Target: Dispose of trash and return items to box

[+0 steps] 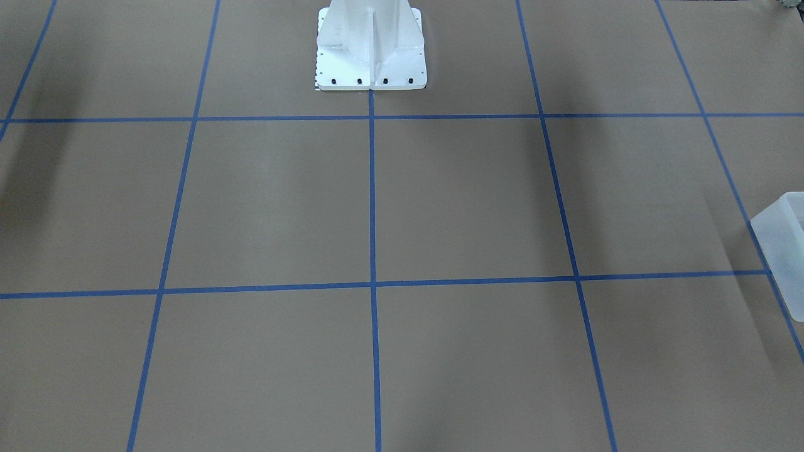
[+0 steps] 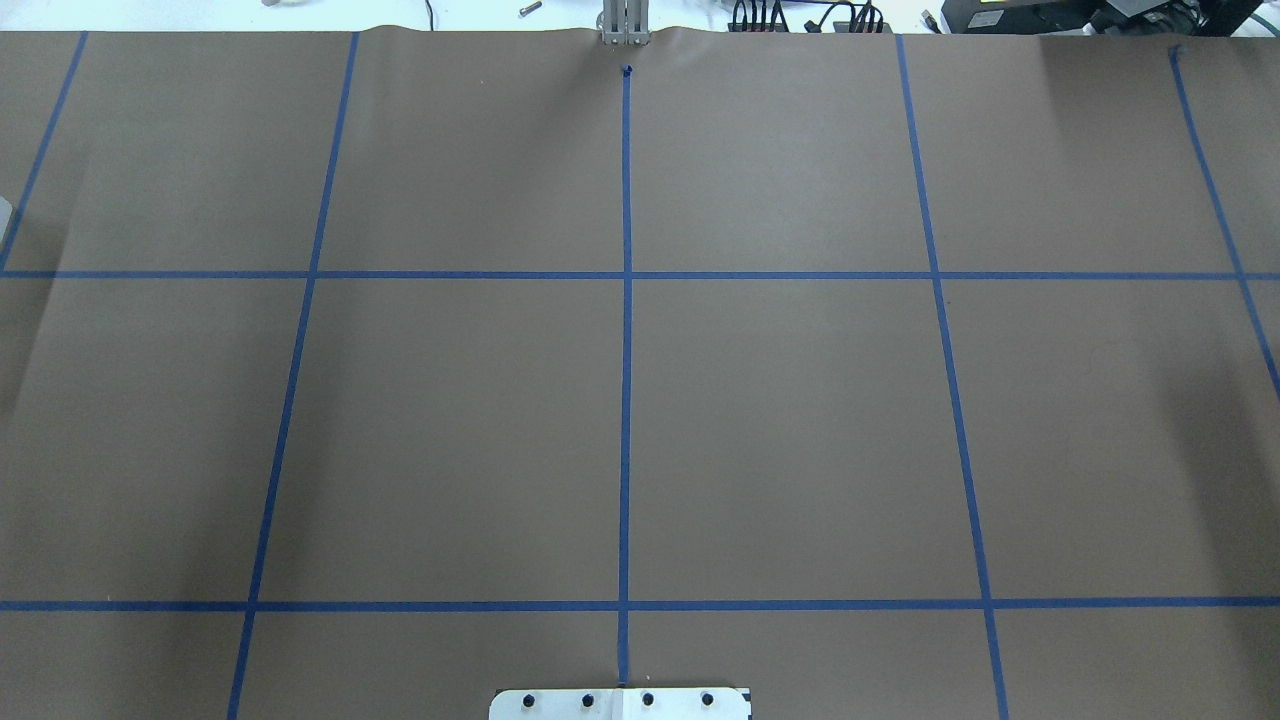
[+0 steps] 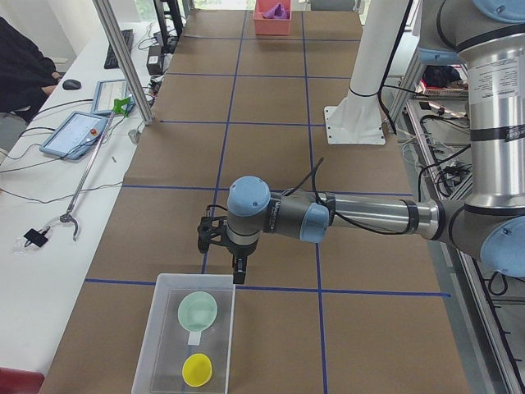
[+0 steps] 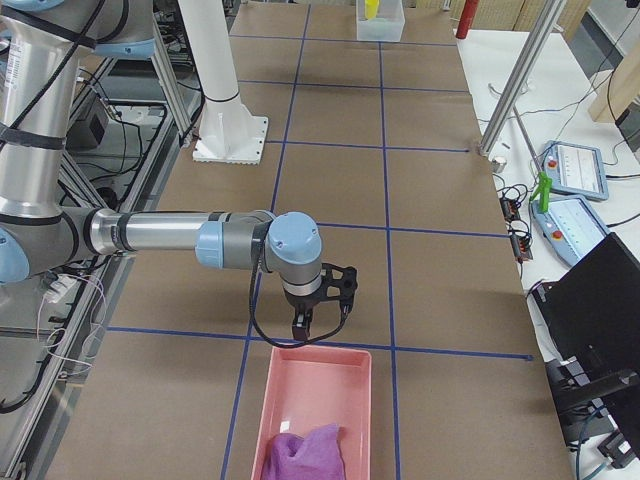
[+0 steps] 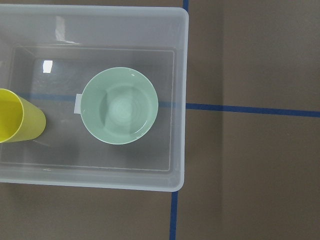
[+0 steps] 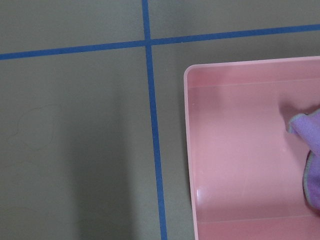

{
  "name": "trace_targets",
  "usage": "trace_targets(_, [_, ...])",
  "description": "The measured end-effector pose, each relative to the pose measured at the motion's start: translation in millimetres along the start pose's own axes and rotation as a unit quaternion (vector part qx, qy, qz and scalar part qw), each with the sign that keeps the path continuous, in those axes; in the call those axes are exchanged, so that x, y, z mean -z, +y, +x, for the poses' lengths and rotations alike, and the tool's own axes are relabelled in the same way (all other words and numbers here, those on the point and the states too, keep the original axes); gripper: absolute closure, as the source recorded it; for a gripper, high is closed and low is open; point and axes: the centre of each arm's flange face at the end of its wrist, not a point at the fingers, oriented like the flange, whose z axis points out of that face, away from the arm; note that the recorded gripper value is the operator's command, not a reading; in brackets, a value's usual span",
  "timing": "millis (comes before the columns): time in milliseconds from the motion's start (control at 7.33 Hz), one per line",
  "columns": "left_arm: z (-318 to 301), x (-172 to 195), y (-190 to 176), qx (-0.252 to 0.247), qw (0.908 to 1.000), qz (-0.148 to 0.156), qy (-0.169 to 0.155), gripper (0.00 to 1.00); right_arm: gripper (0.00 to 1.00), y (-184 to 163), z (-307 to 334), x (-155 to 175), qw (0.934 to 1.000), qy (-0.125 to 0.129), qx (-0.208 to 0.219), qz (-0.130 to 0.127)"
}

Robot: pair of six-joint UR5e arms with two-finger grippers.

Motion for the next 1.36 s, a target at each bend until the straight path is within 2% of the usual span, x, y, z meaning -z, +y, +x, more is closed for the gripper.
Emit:
trace_targets(682, [-20,-6,4,0.006,1.0,-0.006,-0.004,0.02,0.0,-3,21,-8,0.9996,-0.028,-0.006,-0.006])
trace_targets(1364, [-25,-12,3,0.015,0.9998,-0.01,-0.003,0.02,0.0,-3,19,-6,0.9995,-0.031,-0.006,-0.003])
